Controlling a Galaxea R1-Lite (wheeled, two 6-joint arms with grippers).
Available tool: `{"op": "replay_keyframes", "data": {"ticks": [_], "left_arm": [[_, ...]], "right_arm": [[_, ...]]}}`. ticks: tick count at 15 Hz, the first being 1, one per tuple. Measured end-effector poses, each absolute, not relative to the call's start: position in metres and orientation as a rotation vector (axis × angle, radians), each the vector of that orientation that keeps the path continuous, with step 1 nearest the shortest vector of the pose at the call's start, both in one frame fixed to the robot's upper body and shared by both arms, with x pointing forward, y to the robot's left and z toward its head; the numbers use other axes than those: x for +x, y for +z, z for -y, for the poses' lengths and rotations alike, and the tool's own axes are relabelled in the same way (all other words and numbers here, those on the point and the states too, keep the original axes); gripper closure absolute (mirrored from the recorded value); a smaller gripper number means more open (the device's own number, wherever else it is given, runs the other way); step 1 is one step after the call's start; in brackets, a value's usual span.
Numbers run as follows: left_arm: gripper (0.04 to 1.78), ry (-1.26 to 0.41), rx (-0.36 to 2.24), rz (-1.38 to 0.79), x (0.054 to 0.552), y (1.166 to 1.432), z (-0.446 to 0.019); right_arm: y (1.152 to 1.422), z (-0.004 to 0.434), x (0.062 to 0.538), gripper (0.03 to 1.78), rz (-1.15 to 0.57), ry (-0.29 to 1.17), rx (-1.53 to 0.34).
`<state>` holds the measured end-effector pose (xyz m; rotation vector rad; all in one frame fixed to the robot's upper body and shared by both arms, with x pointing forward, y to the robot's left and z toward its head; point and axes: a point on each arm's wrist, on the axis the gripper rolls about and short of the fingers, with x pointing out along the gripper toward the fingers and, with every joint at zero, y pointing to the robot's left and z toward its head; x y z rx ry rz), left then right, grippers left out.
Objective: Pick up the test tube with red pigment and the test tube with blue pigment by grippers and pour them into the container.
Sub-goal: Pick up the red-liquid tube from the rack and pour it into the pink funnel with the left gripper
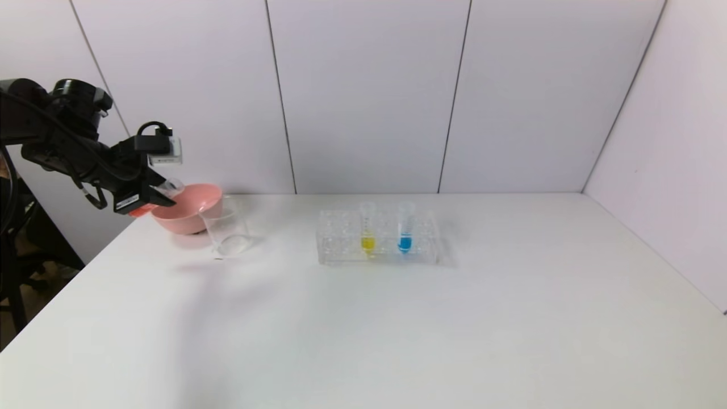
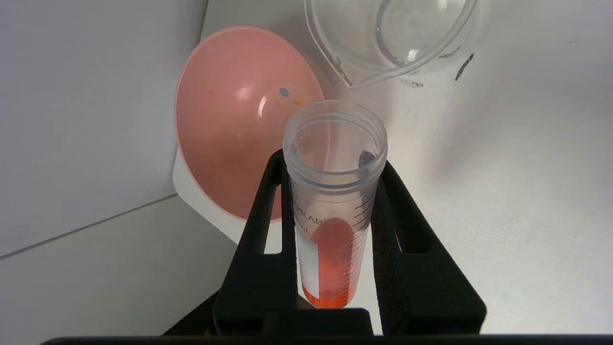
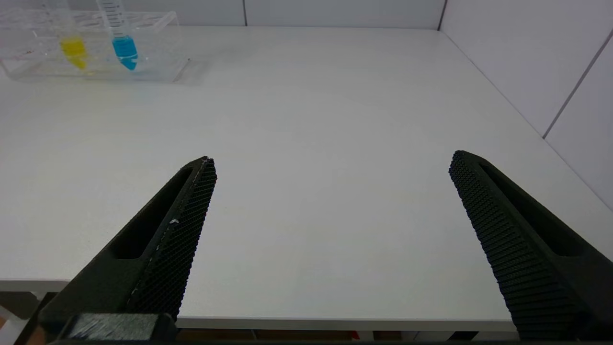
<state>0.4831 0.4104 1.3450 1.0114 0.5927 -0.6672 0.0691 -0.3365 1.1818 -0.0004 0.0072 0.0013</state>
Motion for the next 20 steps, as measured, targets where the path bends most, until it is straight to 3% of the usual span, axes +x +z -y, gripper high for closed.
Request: {"op": "replay_keyframes", "data": {"ticks": [20], "left_arm": [[1.36, -0.586, 1.1, -0.667, 0.49, 1.348, -0.381]], "right_arm": [[1.182, 0.337, 0.069, 0.04, -0.007, 0.001, -0.001]]}}
